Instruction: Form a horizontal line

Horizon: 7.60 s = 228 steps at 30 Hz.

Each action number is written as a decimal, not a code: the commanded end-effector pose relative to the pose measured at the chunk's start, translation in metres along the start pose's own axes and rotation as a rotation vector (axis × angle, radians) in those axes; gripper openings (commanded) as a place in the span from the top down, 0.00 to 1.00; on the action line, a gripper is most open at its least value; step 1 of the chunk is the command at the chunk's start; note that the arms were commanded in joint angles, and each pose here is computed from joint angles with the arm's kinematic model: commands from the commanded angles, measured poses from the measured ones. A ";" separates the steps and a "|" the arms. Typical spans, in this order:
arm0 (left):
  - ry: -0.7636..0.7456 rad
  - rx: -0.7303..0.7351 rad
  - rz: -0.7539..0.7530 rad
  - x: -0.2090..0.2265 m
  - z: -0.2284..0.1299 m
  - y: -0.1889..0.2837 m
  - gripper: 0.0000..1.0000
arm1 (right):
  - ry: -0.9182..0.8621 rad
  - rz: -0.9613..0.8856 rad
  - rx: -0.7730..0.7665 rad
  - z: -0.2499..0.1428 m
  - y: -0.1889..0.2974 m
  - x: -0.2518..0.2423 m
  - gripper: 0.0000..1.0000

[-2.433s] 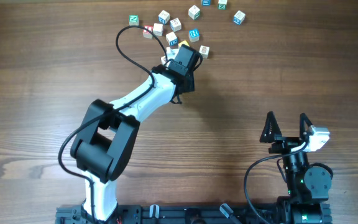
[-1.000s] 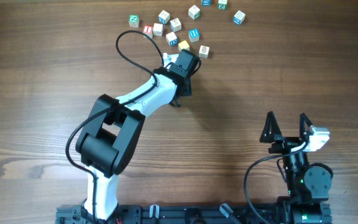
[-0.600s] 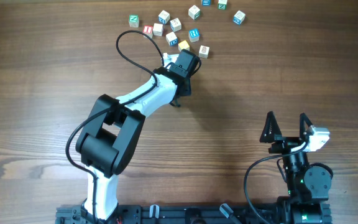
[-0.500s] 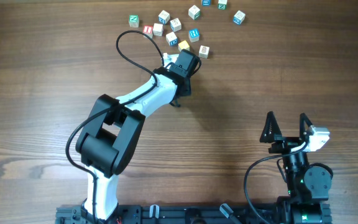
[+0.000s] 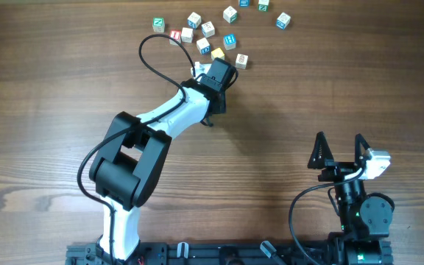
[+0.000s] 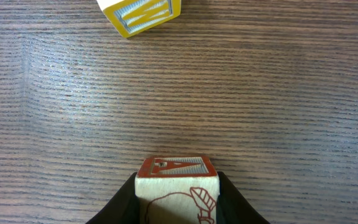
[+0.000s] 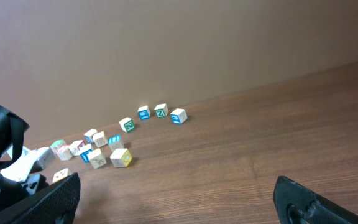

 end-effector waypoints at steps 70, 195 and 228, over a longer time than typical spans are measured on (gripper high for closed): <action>-0.081 0.169 -0.057 0.000 -0.033 -0.016 0.51 | 0.018 0.010 -0.006 0.001 0.000 0.001 0.00; 0.092 -0.542 -0.329 0.030 0.123 -0.011 0.05 | 0.018 0.010 -0.006 0.001 0.000 0.001 0.00; 0.072 -0.612 -0.363 0.000 0.122 0.002 0.03 | 0.018 0.010 -0.006 0.001 0.000 0.001 0.00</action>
Point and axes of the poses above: each gripper's point midway between its finger pads, its own y axis back along the fingers, its own x axis along the line the jaws close on, z = x × y, the point moved 7 cm from there along y, back along the fingers
